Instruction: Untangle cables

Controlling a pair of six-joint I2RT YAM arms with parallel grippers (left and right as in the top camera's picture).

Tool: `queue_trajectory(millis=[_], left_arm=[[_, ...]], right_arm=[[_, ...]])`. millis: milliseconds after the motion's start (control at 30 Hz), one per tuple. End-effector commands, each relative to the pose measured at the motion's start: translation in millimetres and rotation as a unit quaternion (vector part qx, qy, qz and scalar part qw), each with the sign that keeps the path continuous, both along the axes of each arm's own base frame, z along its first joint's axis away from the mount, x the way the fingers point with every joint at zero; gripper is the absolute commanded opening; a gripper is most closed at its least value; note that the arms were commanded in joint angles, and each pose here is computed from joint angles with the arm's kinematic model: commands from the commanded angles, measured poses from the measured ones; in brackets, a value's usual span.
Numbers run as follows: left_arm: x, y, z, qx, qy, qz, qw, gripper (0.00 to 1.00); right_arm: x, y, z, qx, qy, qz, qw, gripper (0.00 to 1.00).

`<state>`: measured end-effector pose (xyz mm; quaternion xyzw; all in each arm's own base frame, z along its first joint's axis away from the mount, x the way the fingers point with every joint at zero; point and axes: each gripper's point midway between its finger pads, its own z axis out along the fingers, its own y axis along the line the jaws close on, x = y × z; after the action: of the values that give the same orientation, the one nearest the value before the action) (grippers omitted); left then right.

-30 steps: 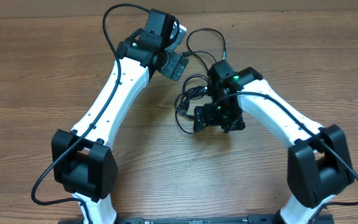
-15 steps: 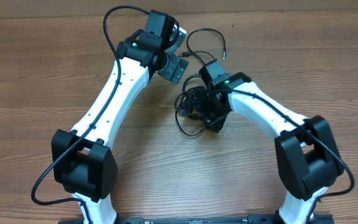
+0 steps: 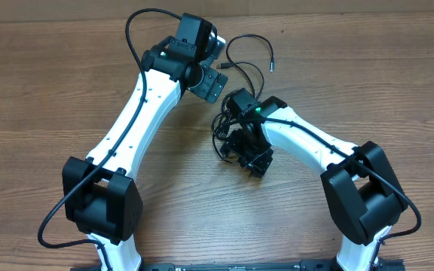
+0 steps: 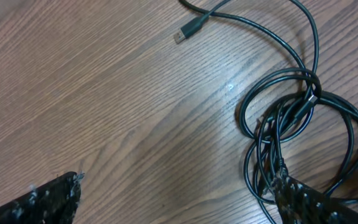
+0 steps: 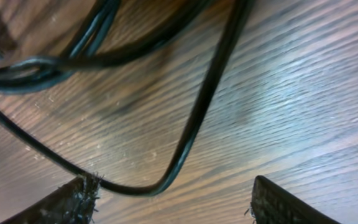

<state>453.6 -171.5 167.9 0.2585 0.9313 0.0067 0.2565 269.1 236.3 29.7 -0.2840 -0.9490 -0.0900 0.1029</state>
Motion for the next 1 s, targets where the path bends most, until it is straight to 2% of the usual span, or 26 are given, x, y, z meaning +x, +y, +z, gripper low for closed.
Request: queue_trajectory(millis=[0, 100, 167, 200, 267, 300, 333, 467, 600, 800, 967], left_arm=[[-2.3, -2.0, 16.9, -0.016, -0.012, 0.002, 1.000, 0.99], [-2.6, -1.6, 16.6, -0.013, -0.011, -0.002, 1.000, 1.00], [-2.6, -1.6, 16.6, -0.012, -0.012, -0.003, 1.000, 0.99], [-2.6, -1.6, 16.6, -0.012, -0.012, -0.003, 1.000, 1.00], [-2.6, -1.6, 16.6, -0.012, -0.012, -0.003, 1.000, 1.00], [-2.6, -1.6, 16.6, -0.012, -0.012, -0.005, 1.000, 1.00], [-2.7, -1.6, 16.5, -0.011, -0.012, -0.005, 1.000, 0.99], [-4.0, -1.1, 15.7, -0.009, -0.009, -0.006, 1.000, 1.00], [-7.2, 0.2, 13.7, -0.002, -0.002, -0.013, 1.000, 1.00], [-0.7, 1.1, 21.6, 0.011, -0.022, -0.033, 0.999, 0.99], [17.0, 0.2, 59.2, -0.018, -0.068, -0.027, 0.997, 1.00]], right_arm=[[3.2, -12.4, -6.6, -0.033, -0.012, -0.016, 0.999, 0.70], [2.2, -15.4, -11.5, -0.040, -0.012, -0.025, 0.999, 0.70], [3.2, -13.1, -17.0, -0.032, -0.017, -0.029, 0.999, 0.61], [4.3, -11.2, -18.9, -0.026, -0.020, -0.029, 0.999, 0.54], [5.6, -9.4, -20.2, -0.021, -0.024, -0.029, 0.999, 0.33], [8.1, -7.8, -20.1, -0.017, -0.029, -0.029, 0.999, 0.11], [9.9, -6.6, -20.0, -0.015, -0.033, -0.029, 0.999, 0.04], [25.5, 1.4, -16.2, 0.008, -0.070, 0.007, 0.997, 0.04], [61.7, 6.2, 14.8, 0.037, -0.137, 0.071, 0.987, 0.04], [119.2, -20.1, 106.0, 0.048, -0.249, 0.091, 0.963, 0.04], [134.0, -44.6, 178.3, 0.042, -0.325, 0.133, 0.935, 0.04]])
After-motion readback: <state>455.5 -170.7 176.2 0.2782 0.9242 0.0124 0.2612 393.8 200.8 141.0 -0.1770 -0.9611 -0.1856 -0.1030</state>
